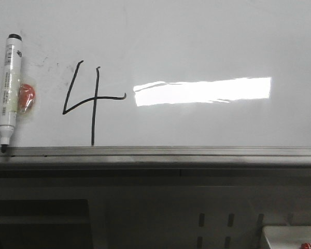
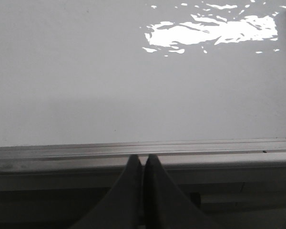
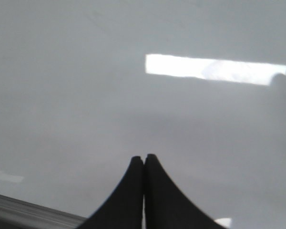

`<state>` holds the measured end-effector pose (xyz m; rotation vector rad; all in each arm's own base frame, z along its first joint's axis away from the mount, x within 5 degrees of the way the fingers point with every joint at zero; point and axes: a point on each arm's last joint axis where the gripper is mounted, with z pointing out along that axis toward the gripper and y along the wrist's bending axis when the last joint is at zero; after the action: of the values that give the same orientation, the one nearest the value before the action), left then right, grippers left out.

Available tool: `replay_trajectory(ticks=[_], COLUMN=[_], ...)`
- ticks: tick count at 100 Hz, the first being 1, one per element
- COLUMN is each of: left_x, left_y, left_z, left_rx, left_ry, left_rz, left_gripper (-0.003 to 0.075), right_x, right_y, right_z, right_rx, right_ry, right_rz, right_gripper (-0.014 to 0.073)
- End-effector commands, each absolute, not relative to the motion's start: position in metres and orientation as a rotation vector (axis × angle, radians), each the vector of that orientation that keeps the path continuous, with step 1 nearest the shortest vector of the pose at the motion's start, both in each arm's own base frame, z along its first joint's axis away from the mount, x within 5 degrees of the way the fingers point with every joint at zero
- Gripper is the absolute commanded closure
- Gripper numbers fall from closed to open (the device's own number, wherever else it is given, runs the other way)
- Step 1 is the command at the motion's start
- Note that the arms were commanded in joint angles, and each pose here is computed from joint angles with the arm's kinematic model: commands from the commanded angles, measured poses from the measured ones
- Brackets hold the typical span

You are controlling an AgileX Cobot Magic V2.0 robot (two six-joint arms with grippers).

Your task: Write number 4 on whiteboard

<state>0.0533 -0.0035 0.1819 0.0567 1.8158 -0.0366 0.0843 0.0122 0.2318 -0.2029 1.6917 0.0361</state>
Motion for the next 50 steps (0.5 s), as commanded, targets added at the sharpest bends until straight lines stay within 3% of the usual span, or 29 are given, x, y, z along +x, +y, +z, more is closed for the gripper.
replay_trajectory(ticks=[1,25,50], left_x=[0.054,0.054,0.054], left_y=[-0.004,-0.004,-0.004], left_z=[0.176,0.176,0.176], left_rx=[0.048,0.048,0.048], left_ry=[1.775,1.775,1.775], left_rz=[-0.044,-0.044,-0.044], left_gripper=[0.0741,0.0741,0.0741], right_x=[0.08,0.061,0.055], right_y=[0.006,0.0,-0.003], right_z=[0.235,0.202,0.186], right_rx=[-0.134,-0.07,-0.025], right_ry=[1.582,1.567,1.685], right_rz=[-0.009,-0.071,-0.112], right_gripper=[0.0659,0.0659,0.0659])
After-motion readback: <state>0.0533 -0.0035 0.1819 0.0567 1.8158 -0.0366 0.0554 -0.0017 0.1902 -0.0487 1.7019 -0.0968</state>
